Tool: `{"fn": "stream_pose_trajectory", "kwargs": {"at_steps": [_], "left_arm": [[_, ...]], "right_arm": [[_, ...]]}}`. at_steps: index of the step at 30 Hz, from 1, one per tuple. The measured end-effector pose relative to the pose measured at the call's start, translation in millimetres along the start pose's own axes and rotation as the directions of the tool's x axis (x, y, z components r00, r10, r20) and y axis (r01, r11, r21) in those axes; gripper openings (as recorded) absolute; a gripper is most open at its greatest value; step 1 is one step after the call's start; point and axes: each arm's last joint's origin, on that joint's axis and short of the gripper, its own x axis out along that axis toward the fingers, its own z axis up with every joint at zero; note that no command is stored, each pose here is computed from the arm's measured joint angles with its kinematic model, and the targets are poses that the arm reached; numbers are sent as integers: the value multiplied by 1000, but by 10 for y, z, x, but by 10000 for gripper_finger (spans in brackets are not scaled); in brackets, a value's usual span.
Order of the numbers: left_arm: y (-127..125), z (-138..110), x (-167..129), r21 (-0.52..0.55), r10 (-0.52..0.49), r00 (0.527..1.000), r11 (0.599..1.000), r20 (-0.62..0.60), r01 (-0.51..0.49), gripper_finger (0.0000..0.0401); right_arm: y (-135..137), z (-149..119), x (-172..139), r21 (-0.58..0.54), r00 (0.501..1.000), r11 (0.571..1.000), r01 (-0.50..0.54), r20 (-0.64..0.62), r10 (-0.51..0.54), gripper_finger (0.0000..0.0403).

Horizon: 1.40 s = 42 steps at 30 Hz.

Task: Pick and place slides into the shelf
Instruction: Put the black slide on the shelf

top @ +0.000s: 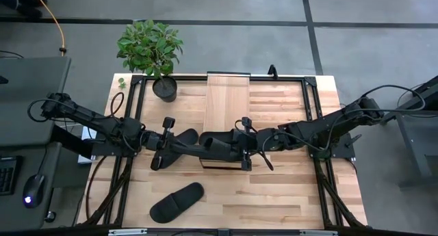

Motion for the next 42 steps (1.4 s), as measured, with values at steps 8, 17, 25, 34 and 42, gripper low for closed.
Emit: {"fn": "stream_pose_trajectory", "kwargs": {"at_steps": [8, 17, 25, 34, 42], "left_arm": [[0, 0, 0, 24, -1, 1000, 1000, 0, 1, 52], [14, -29, -1, 61, 64, 997, 996, -48, -61, 86], [23, -27, -6, 100, 90, 995, 991, -53, -84, 56], [32, -15, -5, 147, 107, 993, 984, -48, -99, 76], [87, 67, -12, 251, 214, 977, 945, 15, -211, 57]], "right_arm": [[1, 3, 0, -22, 1000, 1000, -4, 3, 4, 80], [-11, 14, -10, -69, 1000, 997, 28, 6, -28, 163], [-60, 210, -144, -54, 997, 997, 55, -56, -58, 188], [-88, 283, -236, -9, 988, 998, 62, -144, -62, 188], [-172, 590, -413, -68, 981, 986, 153, -111, -160, 188]]}}
